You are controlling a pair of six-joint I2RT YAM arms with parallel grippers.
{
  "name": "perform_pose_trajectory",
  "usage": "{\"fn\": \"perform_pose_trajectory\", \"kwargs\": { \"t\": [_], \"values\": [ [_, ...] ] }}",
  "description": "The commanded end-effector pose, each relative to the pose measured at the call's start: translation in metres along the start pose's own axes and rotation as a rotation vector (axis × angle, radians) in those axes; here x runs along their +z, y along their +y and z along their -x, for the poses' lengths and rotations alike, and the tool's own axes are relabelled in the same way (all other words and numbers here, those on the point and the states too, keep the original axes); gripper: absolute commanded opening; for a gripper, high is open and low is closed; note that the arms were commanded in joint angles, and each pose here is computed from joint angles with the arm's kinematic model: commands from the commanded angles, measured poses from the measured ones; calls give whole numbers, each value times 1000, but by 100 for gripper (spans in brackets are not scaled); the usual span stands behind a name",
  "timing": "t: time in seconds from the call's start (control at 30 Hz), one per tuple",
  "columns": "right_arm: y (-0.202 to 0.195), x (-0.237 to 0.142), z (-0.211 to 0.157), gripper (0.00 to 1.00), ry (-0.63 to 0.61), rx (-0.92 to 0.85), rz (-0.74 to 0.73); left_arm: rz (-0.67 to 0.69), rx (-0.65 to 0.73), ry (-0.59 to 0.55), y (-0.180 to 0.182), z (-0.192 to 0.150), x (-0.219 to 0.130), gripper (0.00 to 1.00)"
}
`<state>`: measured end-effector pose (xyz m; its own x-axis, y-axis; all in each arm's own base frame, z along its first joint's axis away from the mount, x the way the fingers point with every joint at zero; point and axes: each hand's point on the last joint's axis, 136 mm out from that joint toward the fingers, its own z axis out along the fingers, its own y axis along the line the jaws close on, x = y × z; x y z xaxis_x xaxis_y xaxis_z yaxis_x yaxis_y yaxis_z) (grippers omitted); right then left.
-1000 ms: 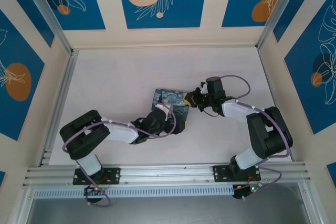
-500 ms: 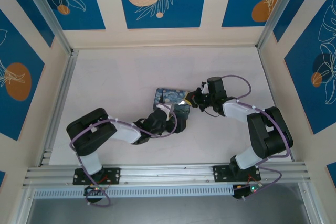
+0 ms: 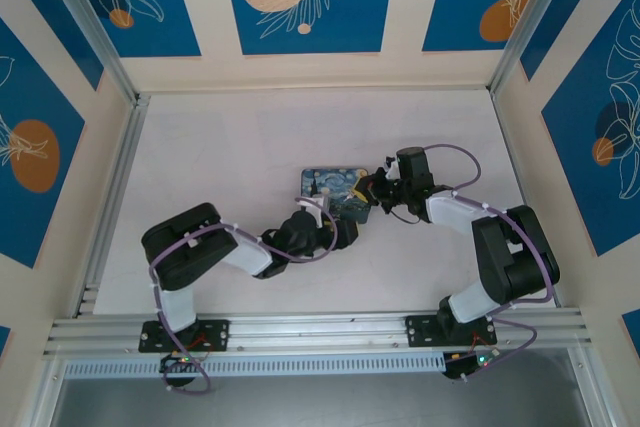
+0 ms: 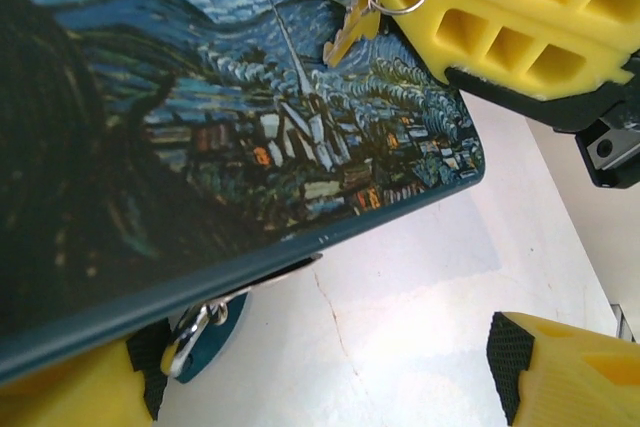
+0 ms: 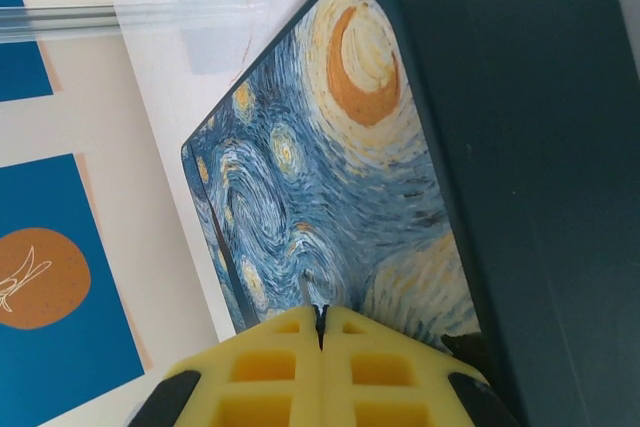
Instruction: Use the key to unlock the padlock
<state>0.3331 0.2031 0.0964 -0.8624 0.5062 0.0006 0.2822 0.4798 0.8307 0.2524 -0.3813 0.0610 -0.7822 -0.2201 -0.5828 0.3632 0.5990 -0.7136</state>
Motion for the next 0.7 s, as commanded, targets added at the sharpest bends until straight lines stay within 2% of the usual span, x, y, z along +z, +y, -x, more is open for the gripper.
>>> {"fn": "perform_pose_trajectory", "kwargs": {
  "t": [0.0, 0.13, 0.37, 0.67],
  "values": [
    [0, -7, -4, 0, 10, -20, 7, 12, -15, 38, 4, -13, 8, 84],
    [0, -7, -4, 0, 10, -20, 6, 12, -4, 37, 4, -13, 11, 83],
    [-3, -7, -4, 0, 13, -19, -2, 7, -56, -54, 0, 2, 11, 75],
    [-3, -5, -3, 0, 16, -16, 0, 76, -162, -123, 9, -6, 19, 59]
  ]
}}
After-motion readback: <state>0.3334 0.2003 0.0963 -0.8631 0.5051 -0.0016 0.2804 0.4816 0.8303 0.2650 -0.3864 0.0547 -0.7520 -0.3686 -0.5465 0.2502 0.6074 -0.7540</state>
